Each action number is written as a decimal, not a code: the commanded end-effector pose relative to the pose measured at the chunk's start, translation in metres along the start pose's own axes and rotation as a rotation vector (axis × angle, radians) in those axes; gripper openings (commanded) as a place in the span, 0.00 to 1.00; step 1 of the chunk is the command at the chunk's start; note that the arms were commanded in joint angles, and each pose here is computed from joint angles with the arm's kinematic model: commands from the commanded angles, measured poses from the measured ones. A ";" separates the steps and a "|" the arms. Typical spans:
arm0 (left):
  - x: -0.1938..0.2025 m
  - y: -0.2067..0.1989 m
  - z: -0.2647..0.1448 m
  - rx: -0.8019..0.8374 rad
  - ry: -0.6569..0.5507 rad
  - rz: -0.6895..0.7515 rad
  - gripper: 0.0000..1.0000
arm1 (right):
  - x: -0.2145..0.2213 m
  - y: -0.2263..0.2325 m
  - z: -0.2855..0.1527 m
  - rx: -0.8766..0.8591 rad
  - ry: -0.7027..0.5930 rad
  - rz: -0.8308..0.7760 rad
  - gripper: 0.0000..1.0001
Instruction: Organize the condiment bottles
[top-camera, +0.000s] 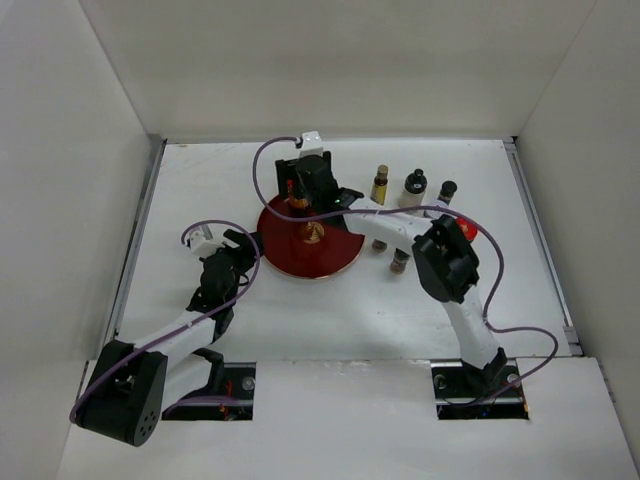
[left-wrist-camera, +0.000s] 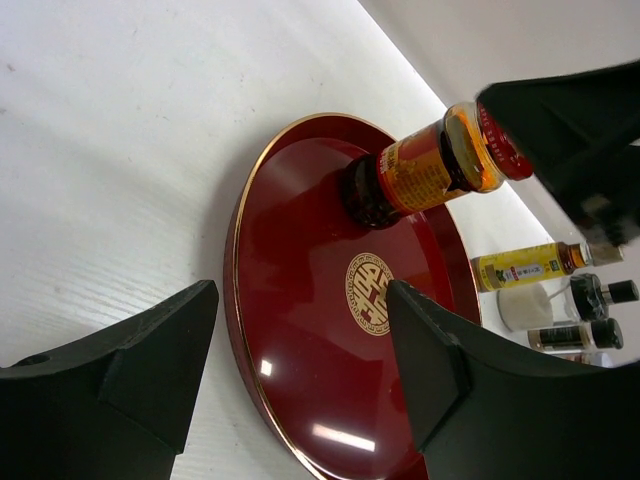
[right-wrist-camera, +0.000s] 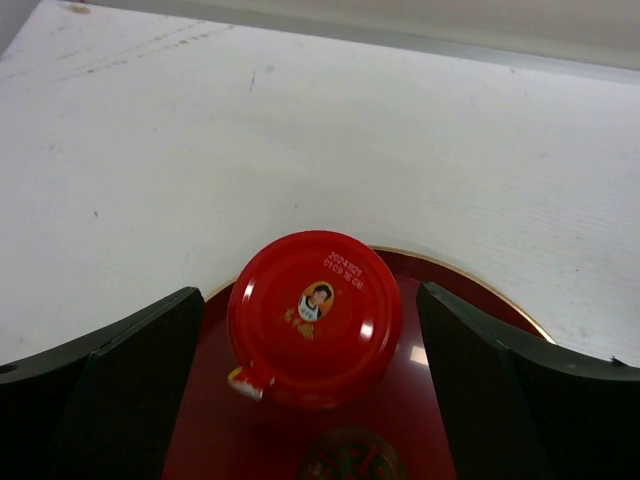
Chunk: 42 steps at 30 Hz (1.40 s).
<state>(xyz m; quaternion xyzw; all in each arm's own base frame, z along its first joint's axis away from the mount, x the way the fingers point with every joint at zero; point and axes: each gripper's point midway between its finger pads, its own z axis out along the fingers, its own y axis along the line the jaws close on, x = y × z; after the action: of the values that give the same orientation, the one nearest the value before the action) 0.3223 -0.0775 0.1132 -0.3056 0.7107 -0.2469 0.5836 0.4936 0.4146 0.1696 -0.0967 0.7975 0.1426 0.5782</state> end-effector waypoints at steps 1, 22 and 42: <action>-0.009 -0.008 0.000 0.032 -0.030 -0.021 0.67 | -0.114 0.009 -0.059 -0.071 -0.235 0.105 0.95; -0.003 -0.009 0.002 0.032 -0.014 -0.016 0.67 | -0.067 -0.208 -0.064 0.387 -0.043 0.055 0.76; -0.006 -0.008 0.002 0.029 -0.021 -0.020 0.67 | -0.050 -0.216 -0.055 0.346 -0.021 0.153 0.32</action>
<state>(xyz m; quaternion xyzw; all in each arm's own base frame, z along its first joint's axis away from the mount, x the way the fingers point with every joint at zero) 0.3222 -0.0784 0.1064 -0.3063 0.7177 -0.2435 0.5760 0.5279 0.1848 0.1597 0.0464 0.8456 0.0105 0.5317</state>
